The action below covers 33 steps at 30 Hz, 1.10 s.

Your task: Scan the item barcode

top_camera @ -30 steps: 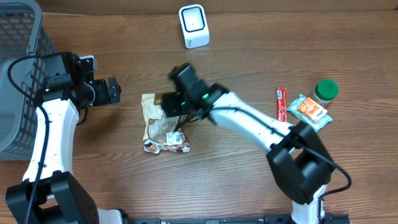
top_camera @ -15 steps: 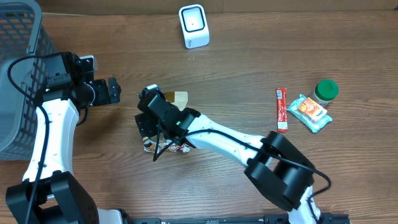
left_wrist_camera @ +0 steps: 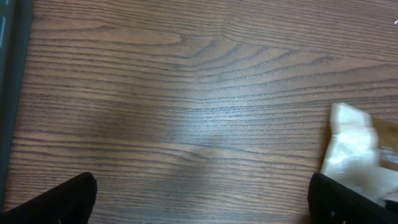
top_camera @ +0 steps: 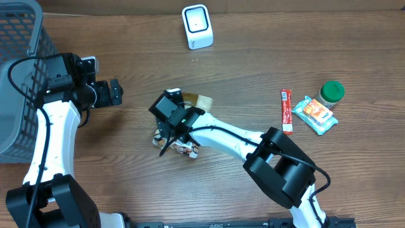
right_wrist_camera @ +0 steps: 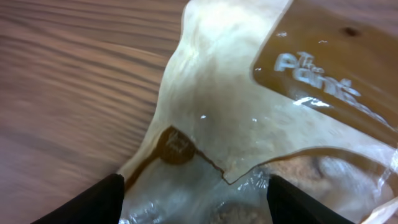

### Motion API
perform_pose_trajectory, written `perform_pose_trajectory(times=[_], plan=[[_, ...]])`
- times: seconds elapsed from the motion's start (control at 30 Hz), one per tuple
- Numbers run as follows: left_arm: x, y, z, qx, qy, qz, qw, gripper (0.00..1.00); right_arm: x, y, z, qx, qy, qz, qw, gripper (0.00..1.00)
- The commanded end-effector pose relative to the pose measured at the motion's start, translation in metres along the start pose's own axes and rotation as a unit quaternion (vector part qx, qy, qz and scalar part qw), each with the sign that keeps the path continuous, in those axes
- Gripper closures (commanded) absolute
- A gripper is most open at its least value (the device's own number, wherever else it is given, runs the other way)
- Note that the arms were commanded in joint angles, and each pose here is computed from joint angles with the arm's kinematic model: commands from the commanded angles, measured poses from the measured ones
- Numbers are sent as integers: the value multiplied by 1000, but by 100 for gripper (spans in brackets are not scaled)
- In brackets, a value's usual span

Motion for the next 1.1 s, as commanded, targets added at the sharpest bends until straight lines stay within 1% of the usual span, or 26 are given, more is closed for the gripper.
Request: perform_pose_trajectory(times=[0.0,0.17,0.3,0.4,0.53,0.6,0.73,0.77,0.8,0.9,0.97,1.0,1.07], plan=[[-1,-3,4,8,-5,-6,1000,0,0,-25,0,59,11,-38,997,25],[-1,-3,4,8,-5,-6,1000,0,-14,-52,1,100,31,-58,993,24],[-1,-3,4,8,-5,-6,1000,0,-27,-73,0,153,52,-63,985,17],[-1,-3,4,8,-5,-6,1000,0,-53,-88,10,188,58,-14,980,14],[-1,-3,4,8,-5,-6,1000,0,-78,-100,17,205,45,4,978,11],[-1,-3,4,8,-5,-6,1000,0,-87,-104,18,212,47,12,976,0],[-1,-3,4,8,-5,-6,1000,0,-88,-100,7,217,86,43,972,0],[-1,-3,4,8,-5,-6,1000,0,-87,-100,3,216,93,42,971,7],[-1,-3,4,8,-5,-6,1000,1,-85,-97,-1,213,100,41,971,15],[-1,-3,4,8,-5,-6,1000,0,-78,-91,-12,205,112,38,972,57],[-1,-3,4,8,-5,-6,1000,0,-69,-86,-23,205,116,39,971,79],[-1,-3,4,8,-5,-6,1000,0,-64,-84,-28,212,117,39,970,82],[-1,-3,4,8,-5,-6,1000,0,-53,-82,-38,227,116,39,966,83]])
Point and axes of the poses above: each gripper's point midway between its finger pads, its own x axis out along the fingers, its own y axis along the line the jaws close on, z = x × y, the point moved 6 cm from there along -x, back along the fingers, and after that the axes turned 13 degrees about -x, right-handed, at the moved point
